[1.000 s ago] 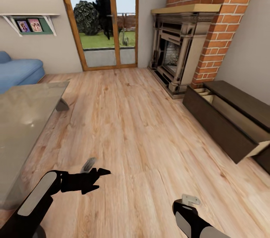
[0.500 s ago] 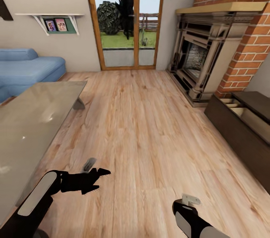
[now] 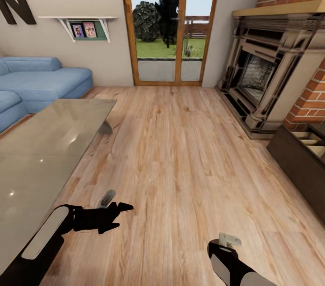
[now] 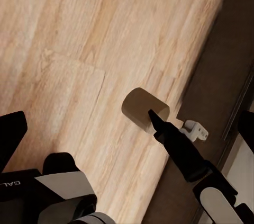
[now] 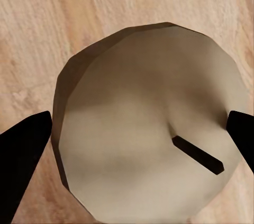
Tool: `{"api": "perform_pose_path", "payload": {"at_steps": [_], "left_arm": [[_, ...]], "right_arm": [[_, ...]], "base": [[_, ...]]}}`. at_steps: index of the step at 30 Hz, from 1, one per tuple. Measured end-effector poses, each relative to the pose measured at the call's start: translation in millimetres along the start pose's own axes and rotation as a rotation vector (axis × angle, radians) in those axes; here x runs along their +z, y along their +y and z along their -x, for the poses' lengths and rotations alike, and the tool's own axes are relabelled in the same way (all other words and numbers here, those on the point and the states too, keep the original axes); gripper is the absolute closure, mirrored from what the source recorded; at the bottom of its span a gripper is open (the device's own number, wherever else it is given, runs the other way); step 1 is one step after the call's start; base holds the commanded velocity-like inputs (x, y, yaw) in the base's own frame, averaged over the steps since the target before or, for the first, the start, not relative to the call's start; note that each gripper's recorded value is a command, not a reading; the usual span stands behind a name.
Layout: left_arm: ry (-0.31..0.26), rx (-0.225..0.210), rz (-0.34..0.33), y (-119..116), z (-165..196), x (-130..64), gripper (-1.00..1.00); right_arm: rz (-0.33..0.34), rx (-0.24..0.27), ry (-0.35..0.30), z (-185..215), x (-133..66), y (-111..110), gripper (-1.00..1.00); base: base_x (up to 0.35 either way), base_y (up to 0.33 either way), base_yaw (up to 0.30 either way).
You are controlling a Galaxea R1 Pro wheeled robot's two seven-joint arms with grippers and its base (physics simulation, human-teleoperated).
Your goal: Place each of the two pumpkins and all three candles from the living room inside a cabinet in the living room (use any cabinet), then make sure every cabinet is closed, and position the cauldron so it is next to a table in the living room.
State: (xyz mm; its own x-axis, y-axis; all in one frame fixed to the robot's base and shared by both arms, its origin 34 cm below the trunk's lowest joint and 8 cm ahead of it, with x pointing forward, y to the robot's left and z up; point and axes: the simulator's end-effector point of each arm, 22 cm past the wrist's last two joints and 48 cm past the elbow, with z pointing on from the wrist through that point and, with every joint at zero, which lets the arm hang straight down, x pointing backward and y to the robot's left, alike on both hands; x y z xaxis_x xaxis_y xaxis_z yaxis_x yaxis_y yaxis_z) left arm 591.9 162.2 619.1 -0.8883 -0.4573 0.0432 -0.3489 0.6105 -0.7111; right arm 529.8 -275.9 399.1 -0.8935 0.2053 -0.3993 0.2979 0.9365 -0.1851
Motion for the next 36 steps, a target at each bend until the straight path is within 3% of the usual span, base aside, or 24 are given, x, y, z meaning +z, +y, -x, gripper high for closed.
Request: {"api": "perform_pose_path", "payload": {"at_steps": [36], "left_arm": [[0.0, 0.0, 0.0, 0.0, 0.0, 0.1, -1.0]], "right_arm": [[0.0, 0.0, 0.001, -0.4, 0.0, -0.1, 1.0]], "base": [[0.322, -0.045, 0.0]]}}
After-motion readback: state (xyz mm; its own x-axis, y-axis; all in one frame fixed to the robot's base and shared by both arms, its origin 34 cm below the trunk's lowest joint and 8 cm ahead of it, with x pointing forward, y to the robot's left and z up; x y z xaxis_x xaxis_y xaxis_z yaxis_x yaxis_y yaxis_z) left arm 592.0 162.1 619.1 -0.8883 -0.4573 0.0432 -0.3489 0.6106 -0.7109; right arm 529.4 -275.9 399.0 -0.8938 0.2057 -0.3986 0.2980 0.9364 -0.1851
